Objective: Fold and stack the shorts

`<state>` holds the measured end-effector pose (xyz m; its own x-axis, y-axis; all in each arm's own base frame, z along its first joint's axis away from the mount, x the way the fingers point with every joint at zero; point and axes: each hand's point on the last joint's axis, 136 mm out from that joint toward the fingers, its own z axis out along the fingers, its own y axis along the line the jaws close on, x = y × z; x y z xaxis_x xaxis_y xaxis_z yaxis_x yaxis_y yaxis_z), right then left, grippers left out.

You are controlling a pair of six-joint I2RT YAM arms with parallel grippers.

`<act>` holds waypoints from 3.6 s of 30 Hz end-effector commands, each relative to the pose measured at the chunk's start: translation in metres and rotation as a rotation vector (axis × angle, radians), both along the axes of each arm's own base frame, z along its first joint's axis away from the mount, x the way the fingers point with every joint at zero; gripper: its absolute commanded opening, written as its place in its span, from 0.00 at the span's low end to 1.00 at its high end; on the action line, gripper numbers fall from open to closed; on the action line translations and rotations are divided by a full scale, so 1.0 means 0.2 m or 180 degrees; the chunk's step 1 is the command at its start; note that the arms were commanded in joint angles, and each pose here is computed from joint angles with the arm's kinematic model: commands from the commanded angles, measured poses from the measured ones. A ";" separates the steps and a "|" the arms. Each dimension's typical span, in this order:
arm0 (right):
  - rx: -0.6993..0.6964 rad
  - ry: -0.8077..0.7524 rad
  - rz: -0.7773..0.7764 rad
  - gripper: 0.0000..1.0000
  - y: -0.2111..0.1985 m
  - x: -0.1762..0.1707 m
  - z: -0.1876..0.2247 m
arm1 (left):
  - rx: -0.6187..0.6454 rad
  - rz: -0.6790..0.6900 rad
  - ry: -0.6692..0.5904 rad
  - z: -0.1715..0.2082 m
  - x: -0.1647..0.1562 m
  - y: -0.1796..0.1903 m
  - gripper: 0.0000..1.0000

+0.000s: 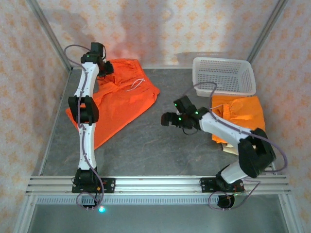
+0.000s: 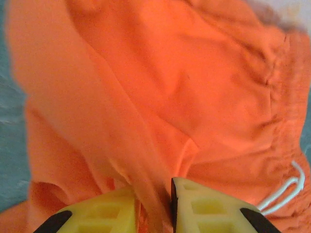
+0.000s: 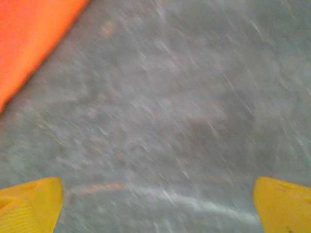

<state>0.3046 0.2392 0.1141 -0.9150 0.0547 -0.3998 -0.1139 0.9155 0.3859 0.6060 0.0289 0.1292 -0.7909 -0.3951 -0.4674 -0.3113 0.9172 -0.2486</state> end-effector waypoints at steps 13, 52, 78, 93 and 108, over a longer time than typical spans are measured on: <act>-0.0174 -0.0133 0.0011 0.99 0.42 0.85 -0.08 | 0.0129 0.0185 -0.0474 0.53 -0.19 0.13 0.00; 0.0074 0.0124 -0.0665 0.07 0.32 1.17 -0.26 | 0.0216 0.0271 -0.0332 0.48 -0.23 0.24 0.00; -0.0937 -0.0342 -0.1654 0.00 -0.58 0.05 -0.11 | -0.0261 0.0784 -0.0336 0.06 0.09 0.41 0.02; -0.0699 -0.0351 -0.1619 0.40 -0.59 -0.13 -0.09 | -0.0464 0.0361 -0.0355 0.49 -0.20 0.16 0.70; -0.0348 -0.0987 -0.0808 1.00 -0.29 0.16 0.43 | -0.1453 -0.0020 0.0251 -0.16 -0.64 -0.54 0.83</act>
